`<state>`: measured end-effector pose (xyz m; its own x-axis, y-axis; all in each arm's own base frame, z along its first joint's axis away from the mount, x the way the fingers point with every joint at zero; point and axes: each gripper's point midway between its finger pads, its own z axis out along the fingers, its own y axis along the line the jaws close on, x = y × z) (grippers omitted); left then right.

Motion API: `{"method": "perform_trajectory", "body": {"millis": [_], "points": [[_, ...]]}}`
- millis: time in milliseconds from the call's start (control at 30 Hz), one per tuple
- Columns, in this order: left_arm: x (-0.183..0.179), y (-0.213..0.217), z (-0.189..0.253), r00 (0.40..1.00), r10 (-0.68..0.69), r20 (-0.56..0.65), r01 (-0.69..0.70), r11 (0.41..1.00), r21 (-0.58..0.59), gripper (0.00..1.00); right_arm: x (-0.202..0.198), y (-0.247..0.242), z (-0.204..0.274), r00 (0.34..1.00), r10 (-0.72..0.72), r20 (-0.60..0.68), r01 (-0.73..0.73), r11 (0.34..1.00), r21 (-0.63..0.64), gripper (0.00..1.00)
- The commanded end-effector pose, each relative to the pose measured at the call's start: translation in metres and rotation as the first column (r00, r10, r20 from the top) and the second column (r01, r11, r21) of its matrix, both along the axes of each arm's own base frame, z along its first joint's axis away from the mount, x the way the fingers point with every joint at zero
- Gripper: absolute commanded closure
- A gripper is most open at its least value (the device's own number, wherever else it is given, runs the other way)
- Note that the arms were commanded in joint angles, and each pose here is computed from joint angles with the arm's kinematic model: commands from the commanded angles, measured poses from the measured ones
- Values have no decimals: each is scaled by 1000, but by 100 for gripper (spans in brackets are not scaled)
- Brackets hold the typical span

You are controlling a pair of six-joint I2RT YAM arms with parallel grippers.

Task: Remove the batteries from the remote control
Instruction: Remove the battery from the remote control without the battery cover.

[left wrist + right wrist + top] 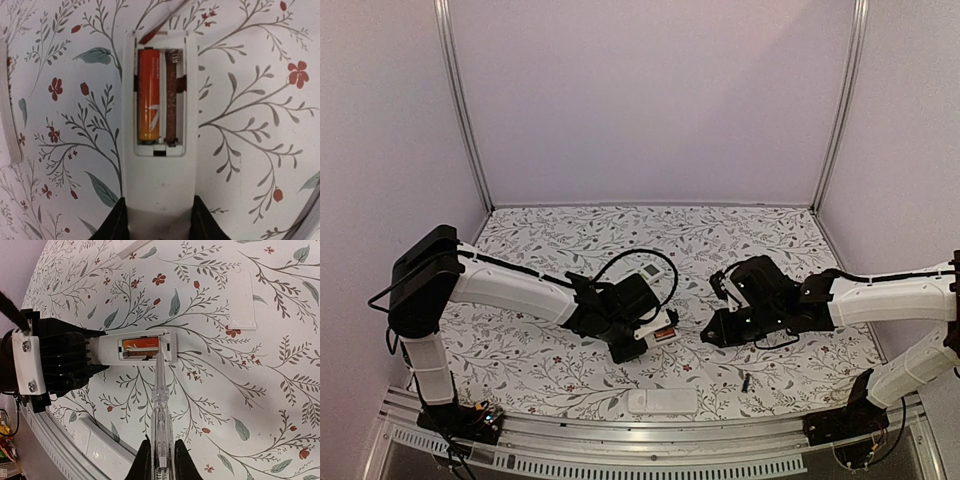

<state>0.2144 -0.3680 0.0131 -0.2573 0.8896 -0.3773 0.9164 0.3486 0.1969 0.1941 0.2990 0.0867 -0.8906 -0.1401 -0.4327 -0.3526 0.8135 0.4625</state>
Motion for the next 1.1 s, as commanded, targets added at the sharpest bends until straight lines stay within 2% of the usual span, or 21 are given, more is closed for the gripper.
{"method": "perform_trajectory", "body": {"millis": [0, 567, 833, 1067], "points": [[-21, 14, -43, 997, -37, -74, 44, 994, 105, 83, -4, -6, -11, 1000, -10, -28, 9, 999, -34, 100], [-20, 15, -44, 997, -37, -71, 45, 993, 108, 83, -12, 0, -12, 998, 24, -64, -24, 1000, 2, 100], [-21, 16, -44, 997, -38, -71, 45, 993, 112, 84, -23, 21, 5, 990, 96, -99, -82, 987, 136, 100], [-21, 16, -45, 997, -38, -73, 46, 992, 116, 84, -35, 39, 33, 979, 166, -117, -125, 947, 296, 100]]}}
